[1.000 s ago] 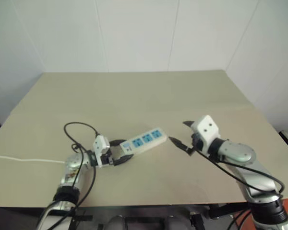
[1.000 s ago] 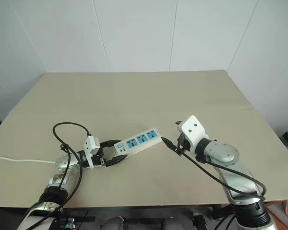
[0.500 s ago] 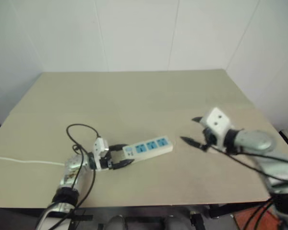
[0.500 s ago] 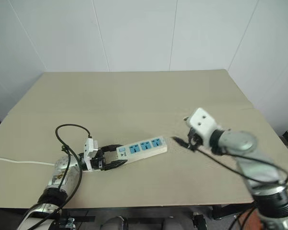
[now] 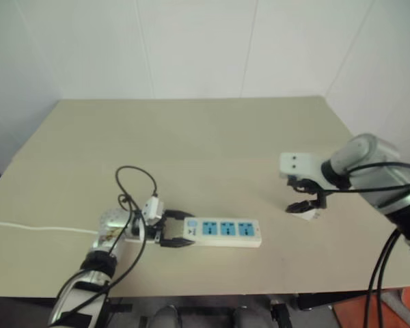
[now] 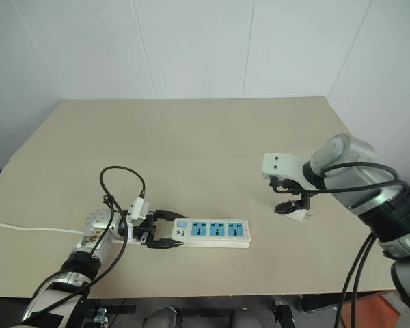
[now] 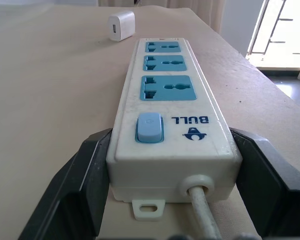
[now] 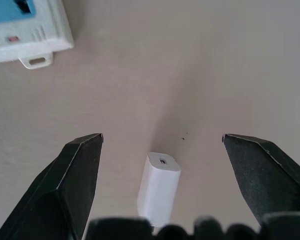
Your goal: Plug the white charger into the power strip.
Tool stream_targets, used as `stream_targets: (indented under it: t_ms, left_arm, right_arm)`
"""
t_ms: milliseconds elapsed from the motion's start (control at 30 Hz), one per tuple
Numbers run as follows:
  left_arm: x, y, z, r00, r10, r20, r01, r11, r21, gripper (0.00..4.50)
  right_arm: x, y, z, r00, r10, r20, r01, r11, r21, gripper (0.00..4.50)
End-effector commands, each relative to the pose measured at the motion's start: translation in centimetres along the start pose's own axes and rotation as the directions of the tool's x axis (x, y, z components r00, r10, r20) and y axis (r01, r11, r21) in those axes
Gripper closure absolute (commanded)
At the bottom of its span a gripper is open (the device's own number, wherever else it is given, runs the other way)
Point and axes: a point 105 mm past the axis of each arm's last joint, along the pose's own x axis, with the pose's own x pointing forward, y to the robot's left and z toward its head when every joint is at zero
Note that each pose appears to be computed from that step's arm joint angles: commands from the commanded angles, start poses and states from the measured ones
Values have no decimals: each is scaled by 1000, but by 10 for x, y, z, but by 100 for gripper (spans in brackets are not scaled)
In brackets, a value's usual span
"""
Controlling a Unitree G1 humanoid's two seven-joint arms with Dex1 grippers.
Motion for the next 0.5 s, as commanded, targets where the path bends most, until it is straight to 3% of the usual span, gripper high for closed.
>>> stream_targets:
  t_ms: [33,500]
  left_arm:
    - [5,-7,-9,1000,-16,-17,16,1000,-24,125]
    - [5,-6,-10,1000,15,-12,-16,1000,-17,125]
  right_arm:
    - [-2,-10,-5,999,-16,-41,16,1000,9,0]
    - [24,-25,-25,991,3,-137,16,991,132,0]
